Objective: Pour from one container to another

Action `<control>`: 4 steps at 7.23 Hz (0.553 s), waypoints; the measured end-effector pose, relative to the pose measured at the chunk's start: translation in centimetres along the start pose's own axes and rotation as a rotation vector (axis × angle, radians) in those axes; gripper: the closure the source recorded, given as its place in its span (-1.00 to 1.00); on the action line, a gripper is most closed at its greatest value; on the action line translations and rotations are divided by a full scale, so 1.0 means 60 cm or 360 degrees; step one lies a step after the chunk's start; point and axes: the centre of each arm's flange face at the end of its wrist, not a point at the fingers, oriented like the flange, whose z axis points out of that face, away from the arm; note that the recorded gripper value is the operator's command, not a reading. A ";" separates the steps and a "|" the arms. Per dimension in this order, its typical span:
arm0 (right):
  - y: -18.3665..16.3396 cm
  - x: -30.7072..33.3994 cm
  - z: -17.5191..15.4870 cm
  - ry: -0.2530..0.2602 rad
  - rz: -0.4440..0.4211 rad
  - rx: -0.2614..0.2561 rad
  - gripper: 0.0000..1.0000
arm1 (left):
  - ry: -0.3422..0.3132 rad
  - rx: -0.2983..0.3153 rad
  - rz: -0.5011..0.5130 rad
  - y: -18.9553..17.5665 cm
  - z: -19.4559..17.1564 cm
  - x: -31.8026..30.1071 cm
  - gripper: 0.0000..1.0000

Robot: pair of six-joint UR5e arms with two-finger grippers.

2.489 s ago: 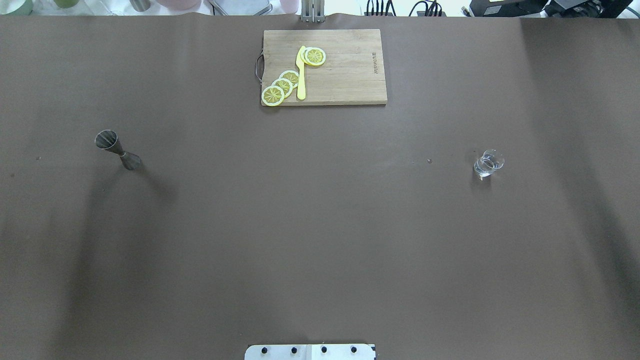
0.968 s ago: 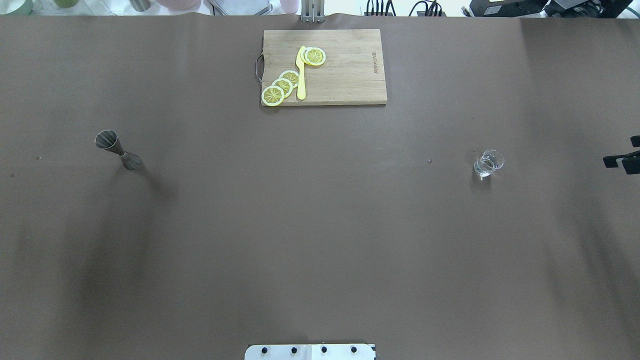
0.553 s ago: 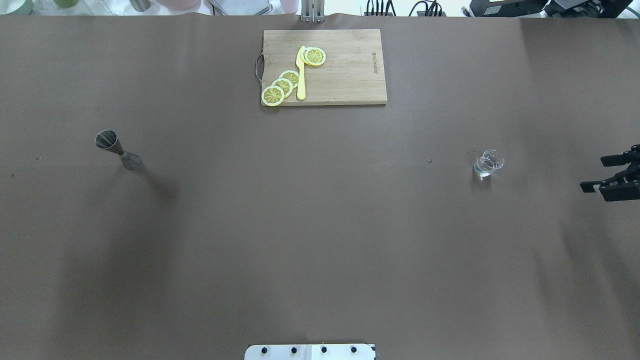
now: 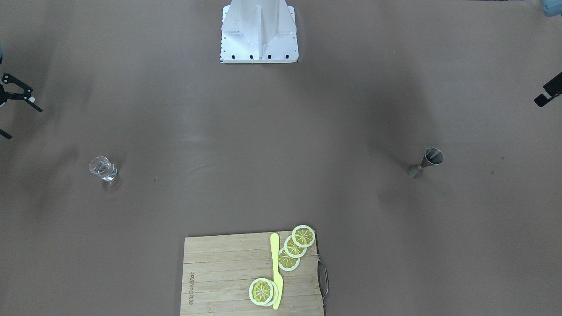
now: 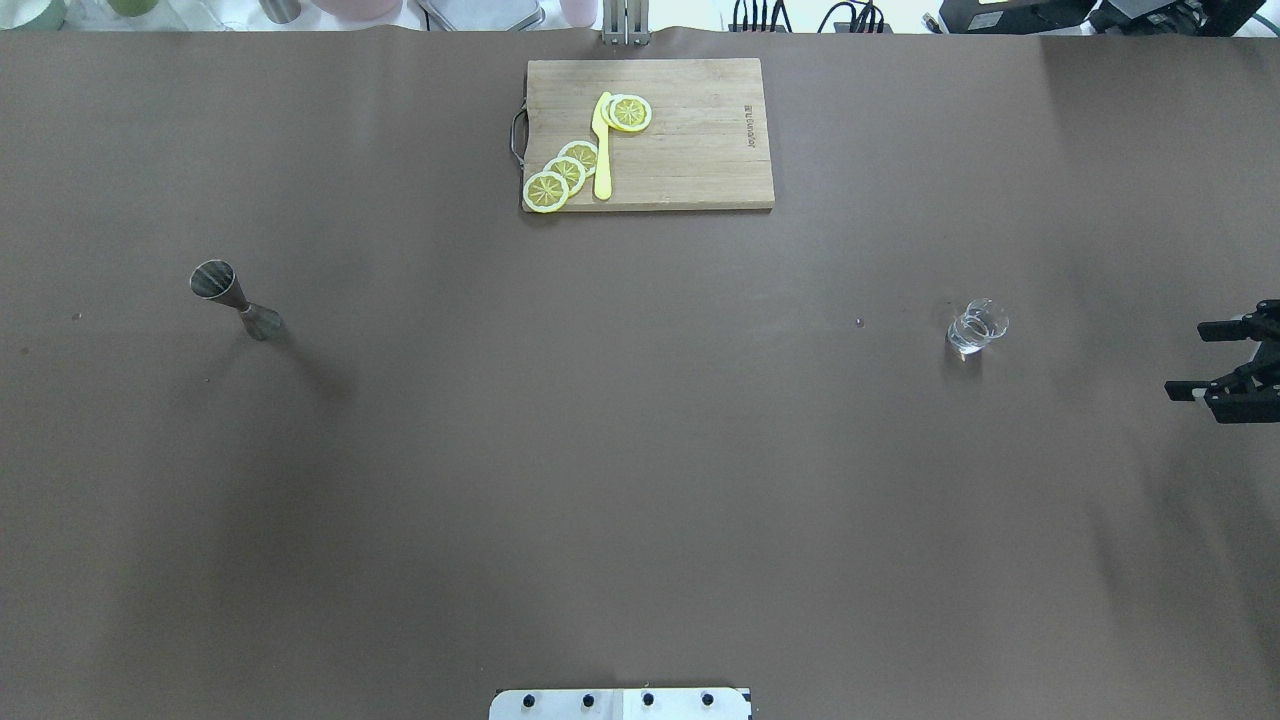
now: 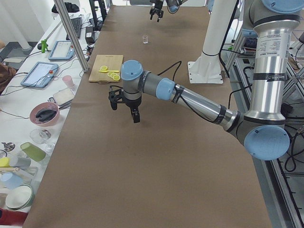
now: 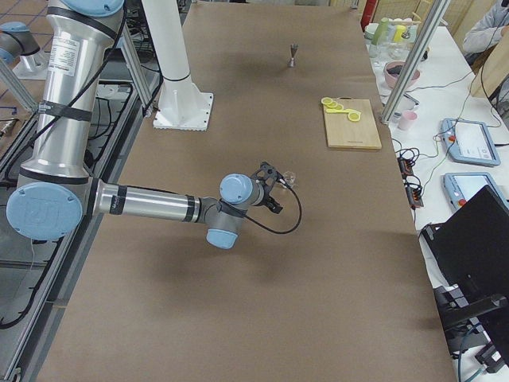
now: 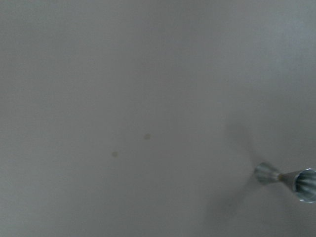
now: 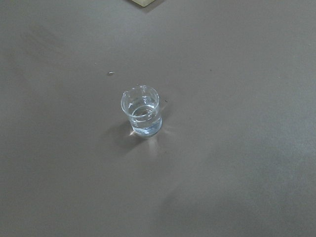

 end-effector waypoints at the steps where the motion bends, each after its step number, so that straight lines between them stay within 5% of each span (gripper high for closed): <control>1: -0.004 -0.003 0.000 -0.0034 -0.0028 0.0015 -1.00 | 0.0028 -0.0004 -0.0075 0.015 -0.005 0.036 -0.96; 4: -0.010 -0.003 0.004 -0.0073 -0.0049 0.0021 -1.00 | 0.0035 -0.0121 -0.0116 0.125 0.052 0.204 -0.96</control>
